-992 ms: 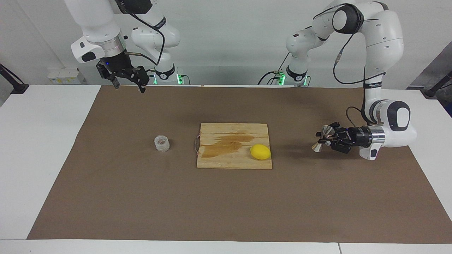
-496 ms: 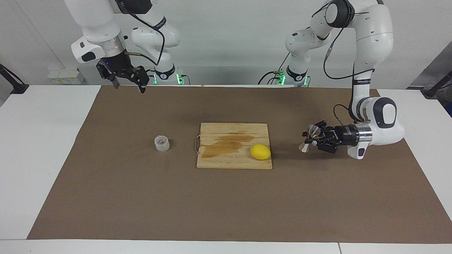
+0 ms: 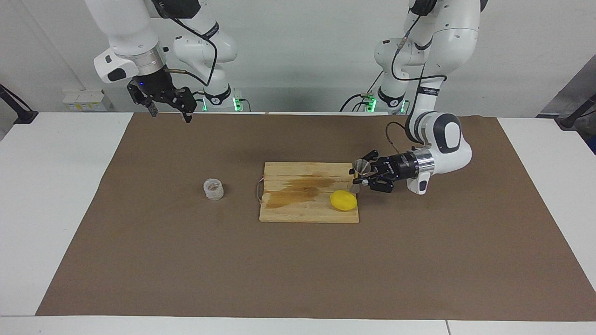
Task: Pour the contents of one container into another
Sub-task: 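Lift the metal cup with the left gripper and carry it over the board, then lower the metal cup onto the wooden board beside the lemon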
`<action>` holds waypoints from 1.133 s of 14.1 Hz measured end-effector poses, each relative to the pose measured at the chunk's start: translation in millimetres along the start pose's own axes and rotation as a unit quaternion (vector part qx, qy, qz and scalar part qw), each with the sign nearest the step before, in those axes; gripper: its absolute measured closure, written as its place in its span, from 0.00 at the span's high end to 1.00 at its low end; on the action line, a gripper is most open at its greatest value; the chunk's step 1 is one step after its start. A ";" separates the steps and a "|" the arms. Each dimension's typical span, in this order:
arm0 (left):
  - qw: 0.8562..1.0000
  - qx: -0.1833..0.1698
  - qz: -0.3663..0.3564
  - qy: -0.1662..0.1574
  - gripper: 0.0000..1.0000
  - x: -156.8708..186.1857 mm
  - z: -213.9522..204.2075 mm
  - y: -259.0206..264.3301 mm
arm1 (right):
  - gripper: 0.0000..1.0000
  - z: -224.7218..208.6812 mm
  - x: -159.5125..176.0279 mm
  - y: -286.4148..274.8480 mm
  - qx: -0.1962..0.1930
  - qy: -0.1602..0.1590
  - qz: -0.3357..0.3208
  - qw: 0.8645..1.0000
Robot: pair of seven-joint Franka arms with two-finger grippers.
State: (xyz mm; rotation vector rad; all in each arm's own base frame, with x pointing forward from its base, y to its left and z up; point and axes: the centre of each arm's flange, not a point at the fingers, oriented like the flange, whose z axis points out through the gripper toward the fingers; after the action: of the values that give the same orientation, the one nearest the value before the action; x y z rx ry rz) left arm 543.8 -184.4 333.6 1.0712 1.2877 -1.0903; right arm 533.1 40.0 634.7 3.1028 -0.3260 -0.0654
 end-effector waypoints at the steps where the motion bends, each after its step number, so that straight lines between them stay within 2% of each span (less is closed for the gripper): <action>1: 1.000 -0.004 0.007 -0.001 0.31 6.3 8.0 -10.3 | 1.00 0.0 0.0 0.0 0.000 0.000 0.000 1.000; 6: 0.999 -0.022 0.040 -0.009 0.31 41.2 28.7 -54.7 | 1.00 0.0 0.0 0.0 0.000 0.000 0.000 1.000; 16: 0.995 -0.050 0.084 -0.013 0.31 67.3 57.5 -95.2 | 1.00 0.0 0.0 0.0 0.000 0.000 0.000 1.000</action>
State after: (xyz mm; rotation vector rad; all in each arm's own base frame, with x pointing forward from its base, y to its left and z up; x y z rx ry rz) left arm 459.4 -257.9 267.6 1.0649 1.1964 -0.9018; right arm 533.1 40.0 634.7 3.1028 -0.3260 -0.0654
